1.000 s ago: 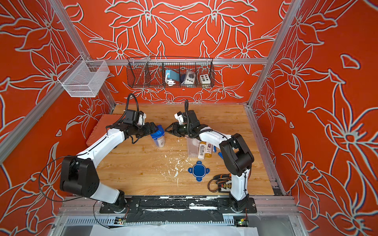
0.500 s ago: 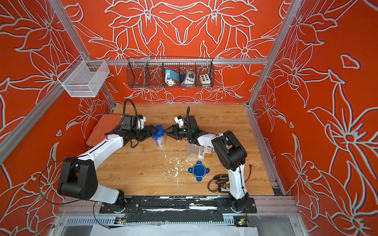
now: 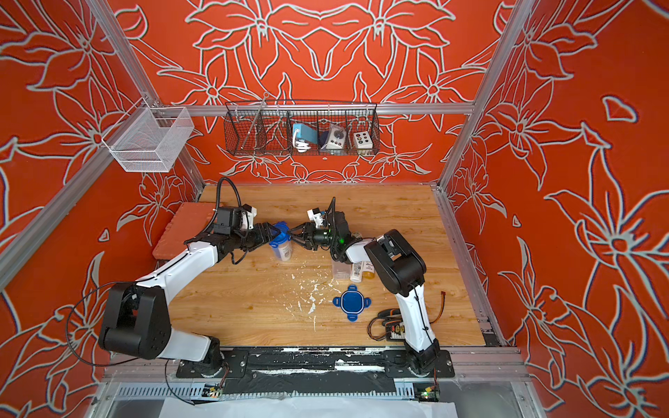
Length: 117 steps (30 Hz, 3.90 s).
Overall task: Take out toiletry kits
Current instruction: Unfasten the latch on the container, then open the lid of the container.
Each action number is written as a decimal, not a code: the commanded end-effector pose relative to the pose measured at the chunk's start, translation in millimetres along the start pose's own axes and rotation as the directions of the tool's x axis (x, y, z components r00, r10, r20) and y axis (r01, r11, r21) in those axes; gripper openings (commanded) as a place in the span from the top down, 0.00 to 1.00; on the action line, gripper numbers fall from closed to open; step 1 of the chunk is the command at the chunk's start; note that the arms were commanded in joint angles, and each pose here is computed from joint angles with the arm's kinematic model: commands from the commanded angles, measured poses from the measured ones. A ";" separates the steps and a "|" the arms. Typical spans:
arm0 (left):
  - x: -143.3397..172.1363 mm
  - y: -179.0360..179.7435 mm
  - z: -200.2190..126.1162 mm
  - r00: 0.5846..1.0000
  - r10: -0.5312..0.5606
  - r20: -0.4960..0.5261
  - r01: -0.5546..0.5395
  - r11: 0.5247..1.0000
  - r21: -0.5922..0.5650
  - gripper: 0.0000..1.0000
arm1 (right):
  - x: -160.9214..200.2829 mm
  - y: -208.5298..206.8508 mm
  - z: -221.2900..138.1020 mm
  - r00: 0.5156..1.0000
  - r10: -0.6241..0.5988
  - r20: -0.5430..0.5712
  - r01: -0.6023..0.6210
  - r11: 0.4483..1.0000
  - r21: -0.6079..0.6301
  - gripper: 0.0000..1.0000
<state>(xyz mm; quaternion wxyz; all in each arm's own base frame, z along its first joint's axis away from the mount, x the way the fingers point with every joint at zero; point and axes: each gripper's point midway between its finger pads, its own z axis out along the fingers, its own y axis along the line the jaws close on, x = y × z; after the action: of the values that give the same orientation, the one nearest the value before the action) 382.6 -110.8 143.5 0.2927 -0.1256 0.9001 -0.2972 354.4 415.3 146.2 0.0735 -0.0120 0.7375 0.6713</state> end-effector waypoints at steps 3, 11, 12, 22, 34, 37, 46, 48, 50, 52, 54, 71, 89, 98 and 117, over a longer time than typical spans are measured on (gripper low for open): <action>44.3 55.1 6.6 0.991 -0.091 -0.101 0.068 0.977 -0.203 0.26 | 12.4 3.6 0.1 1.000 0.016 -0.024 -0.018 0.998 -0.055 0.53; 59.0 71.7 10.7 0.985 -0.134 -0.111 0.103 0.963 -0.249 0.28 | 10.8 11.8 -1.0 0.999 0.039 -0.018 -0.041 0.992 -0.116 0.61; 60.3 73.1 11.0 0.984 -0.137 -0.112 0.105 0.961 -0.254 0.28 | 10.9 11.5 -0.7 0.999 0.042 -0.021 -0.044 0.992 -0.116 0.62; 75.8 87.8 11.0 0.982 -0.149 -0.117 0.105 0.943 -0.316 0.30 | 3.7 22.9 -20.2 0.998 0.063 0.013 -0.059 0.981 -0.184 0.76; 77.4 86.4 8.8 0.981 -0.139 -0.132 0.089 0.941 -0.327 0.24 | 17.5 13.4 -39.4 1.000 -0.010 -0.018 0.010 1.000 0.021 0.72; 65.3 69.8 7.6 0.985 -0.126 -0.121 0.089 0.958 -0.272 0.21 | 23.7 6.9 -46.7 0.998 -0.045 -0.049 0.052 0.986 0.156 0.71; 4.8 -4.9 -28.3 0.998 -0.061 -0.008 0.060 0.995 -0.085 0.09 | 16.0 16.1 -37.8 0.984 -0.146 -0.101 0.162 0.970 0.182 0.44; -2.7 -12.2 -34.6 0.999 -0.053 0.012 0.054 0.996 -0.072 0.09 | 12.2 21.5 -30.7 0.982 -0.169 -0.090 0.179 0.977 0.117 0.43; -5.2 -13.2 -36.9 0.999 -0.047 0.023 0.048 0.996 -0.076 0.10 | 8.7 24.0 -24.7 0.982 -0.170 -0.081 0.176 0.982 0.073 0.43; -4.8 -8.5 -36.6 0.999 -0.042 0.025 0.045 0.995 -0.092 0.11 | 6.1 26.1 -20.2 0.982 -0.177 -0.073 0.180 0.983 0.040 0.45; -3.4 -3.9 -35.5 0.999 -0.043 0.023 0.045 0.994 -0.102 0.12 | 3.4 22.1 -18.4 0.982 -0.174 -0.068 0.177 0.983 0.052 0.45; -0.3 3.9 -34.3 0.998 -0.056 0.024 0.058 0.995 -0.081 0.17 | 5.0 20.1 1.0 0.980 -0.173 -0.097 0.173 0.985 -0.003 0.61; 3.9 6.9 -38.0 0.998 -0.052 0.045 0.056 0.995 -0.080 0.19 | 6.9 24.8 -3.9 0.980 -0.181 -0.077 0.181 0.983 -0.006 0.96; 2.0 10.3 -31.4 0.998 -0.049 0.048 0.053 0.995 -0.085 0.19 | 2.6 13.9 -9.0 0.988 -0.152 -0.034 0.153 0.988 0.009 0.88; 3.1 12.3 -22.9 0.998 -0.055 0.028 0.057 0.995 -0.082 0.20 | -4.3 17.1 -20.2 0.988 -0.154 -0.009 0.154 0.988 0.015 0.86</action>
<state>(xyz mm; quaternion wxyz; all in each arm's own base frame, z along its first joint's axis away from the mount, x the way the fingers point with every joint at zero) 362.6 -92.0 147.6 0.2856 -0.1711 0.9055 -0.2632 353.0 401.2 155.7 0.1091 -0.0741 0.7440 0.6550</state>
